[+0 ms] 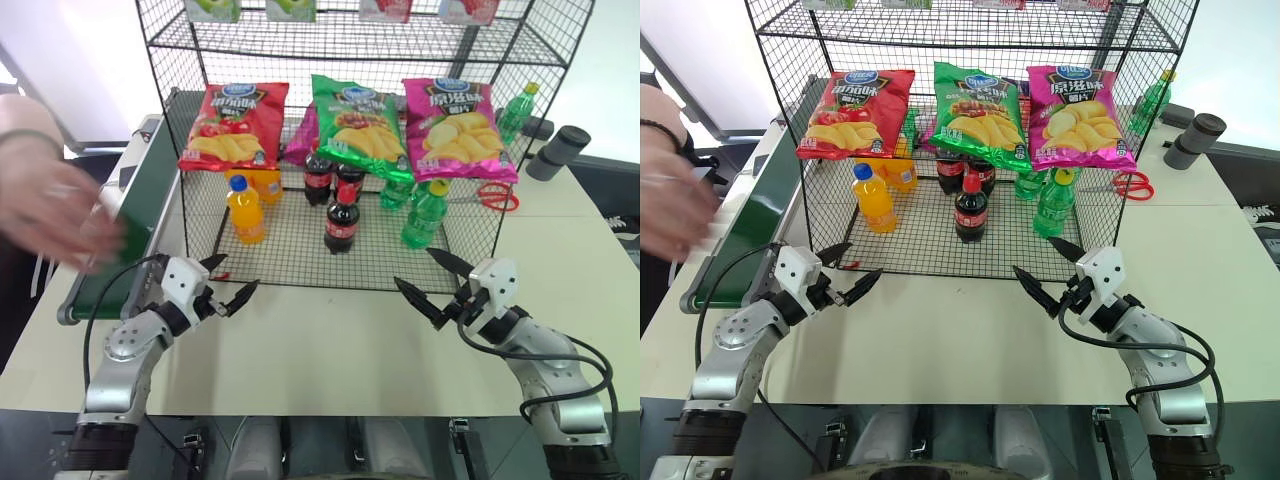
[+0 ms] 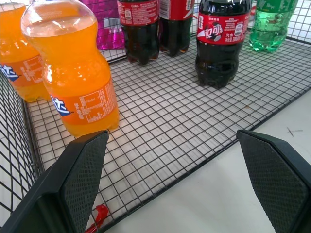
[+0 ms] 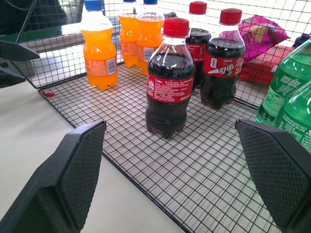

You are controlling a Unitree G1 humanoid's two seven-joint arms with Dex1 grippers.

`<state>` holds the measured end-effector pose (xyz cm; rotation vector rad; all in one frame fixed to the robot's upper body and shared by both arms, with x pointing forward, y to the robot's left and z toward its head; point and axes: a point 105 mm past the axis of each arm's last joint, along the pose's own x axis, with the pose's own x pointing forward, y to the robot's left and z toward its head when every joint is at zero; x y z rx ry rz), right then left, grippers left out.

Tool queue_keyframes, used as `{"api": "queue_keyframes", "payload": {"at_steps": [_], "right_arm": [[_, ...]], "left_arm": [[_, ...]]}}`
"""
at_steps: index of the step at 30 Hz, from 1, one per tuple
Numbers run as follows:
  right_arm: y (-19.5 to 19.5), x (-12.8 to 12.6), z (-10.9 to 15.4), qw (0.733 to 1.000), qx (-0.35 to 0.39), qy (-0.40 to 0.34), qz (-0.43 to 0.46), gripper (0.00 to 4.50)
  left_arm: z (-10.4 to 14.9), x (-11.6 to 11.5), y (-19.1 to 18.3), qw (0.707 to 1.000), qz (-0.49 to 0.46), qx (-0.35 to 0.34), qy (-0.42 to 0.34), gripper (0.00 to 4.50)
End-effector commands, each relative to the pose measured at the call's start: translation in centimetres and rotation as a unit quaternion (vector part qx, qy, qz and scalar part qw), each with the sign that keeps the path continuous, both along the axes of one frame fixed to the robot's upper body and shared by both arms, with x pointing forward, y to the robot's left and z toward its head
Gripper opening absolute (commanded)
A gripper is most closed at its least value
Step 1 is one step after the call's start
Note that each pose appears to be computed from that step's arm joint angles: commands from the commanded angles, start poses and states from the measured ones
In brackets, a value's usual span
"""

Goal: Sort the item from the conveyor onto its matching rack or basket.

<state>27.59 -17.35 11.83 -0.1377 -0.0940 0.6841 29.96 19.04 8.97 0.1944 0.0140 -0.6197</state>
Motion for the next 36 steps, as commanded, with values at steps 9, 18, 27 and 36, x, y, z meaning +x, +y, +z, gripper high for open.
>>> {"api": "queue_keyframes", "payload": {"at_steps": [9, 18, 27, 36], "right_arm": [[-0.4, 0.2, 0.7, 1.0, -0.008, -0.024, -0.012, 4.43], [-1.1, 0.3, 0.2, 0.999, -0.022, -0.018, -0.032, 4.43], [-1.4, 0.5, -0.1, 0.999, -0.028, 0.002, -0.038, 4.43], [-0.9, -0.1, -0.4, 0.999, -0.014, 0.043, 0.002, 4.43]], "left_arm": [[1.3, 0.4, 0.0, 1.0, -0.002, 0.008, -0.022, 4.5], [1.2, 0.5, -0.2, 1.0, -0.009, 0.015, -0.02, 4.5], [1.1, 0.5, -0.3, 1.0, -0.01, 0.017, -0.02, 4.5], [1.2, 0.4, -0.1, 1.0, -0.01, 0.015, -0.017, 4.5]]}}
